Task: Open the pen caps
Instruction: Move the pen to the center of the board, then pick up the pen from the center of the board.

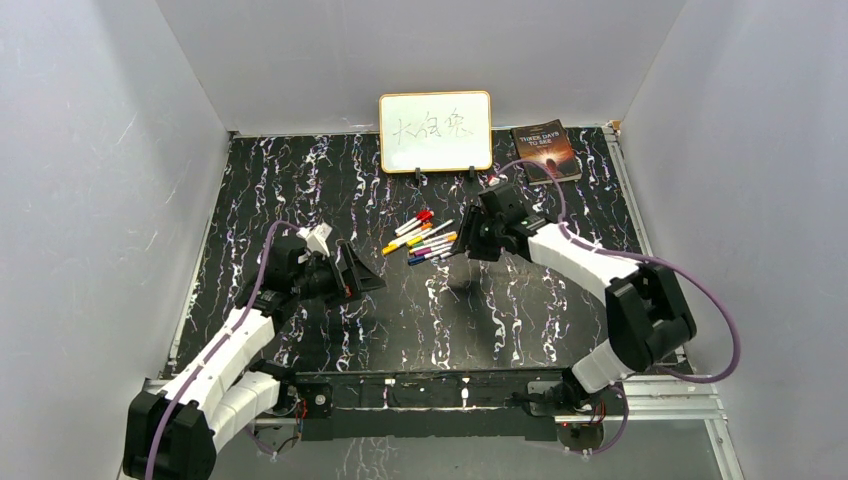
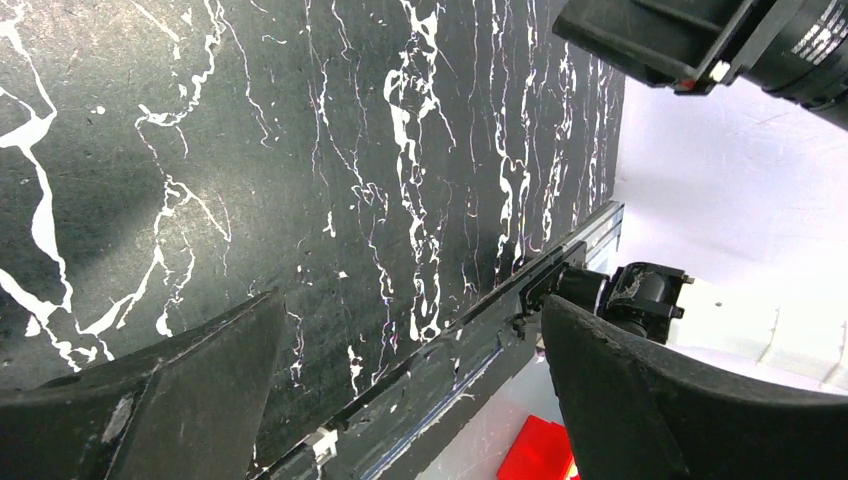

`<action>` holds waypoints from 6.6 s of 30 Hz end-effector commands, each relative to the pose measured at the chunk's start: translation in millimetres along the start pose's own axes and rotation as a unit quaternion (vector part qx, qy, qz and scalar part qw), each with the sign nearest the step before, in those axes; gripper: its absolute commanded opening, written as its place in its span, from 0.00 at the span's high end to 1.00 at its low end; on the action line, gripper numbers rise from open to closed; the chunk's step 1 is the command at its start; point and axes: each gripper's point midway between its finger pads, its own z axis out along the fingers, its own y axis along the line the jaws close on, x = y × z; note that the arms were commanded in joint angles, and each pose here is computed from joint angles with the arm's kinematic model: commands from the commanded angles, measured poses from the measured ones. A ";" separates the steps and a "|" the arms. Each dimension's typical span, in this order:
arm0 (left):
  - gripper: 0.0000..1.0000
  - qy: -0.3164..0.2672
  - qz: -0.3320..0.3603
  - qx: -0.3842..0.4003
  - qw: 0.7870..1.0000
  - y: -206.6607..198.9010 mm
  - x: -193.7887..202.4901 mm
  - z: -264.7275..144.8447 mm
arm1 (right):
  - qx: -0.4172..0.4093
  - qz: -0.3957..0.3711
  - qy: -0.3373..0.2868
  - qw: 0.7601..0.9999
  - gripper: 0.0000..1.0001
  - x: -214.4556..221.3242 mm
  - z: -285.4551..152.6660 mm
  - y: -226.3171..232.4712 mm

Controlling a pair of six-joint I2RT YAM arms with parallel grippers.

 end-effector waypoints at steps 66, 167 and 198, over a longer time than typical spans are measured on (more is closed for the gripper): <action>0.02 0.006 0.001 -0.068 0.998 -7.7 10.6 -45.6 | 0.122 -0.062 -0.021 0.990 0.45 -53.5 73.2 -10.7; 0.19 -0.067 -0.106 0.071 0.990 -62.8 -34.3 27.2 | -0.159 -0.234 0.029 0.959 1.00 91.5 -53.5 160.5; 0.52 -0.061 -0.086 0.046 0.993 -57.4 -26.0 35.4 | -0.202 -0.226 0.066 0.951 1.00 117.1 -50.0 166.7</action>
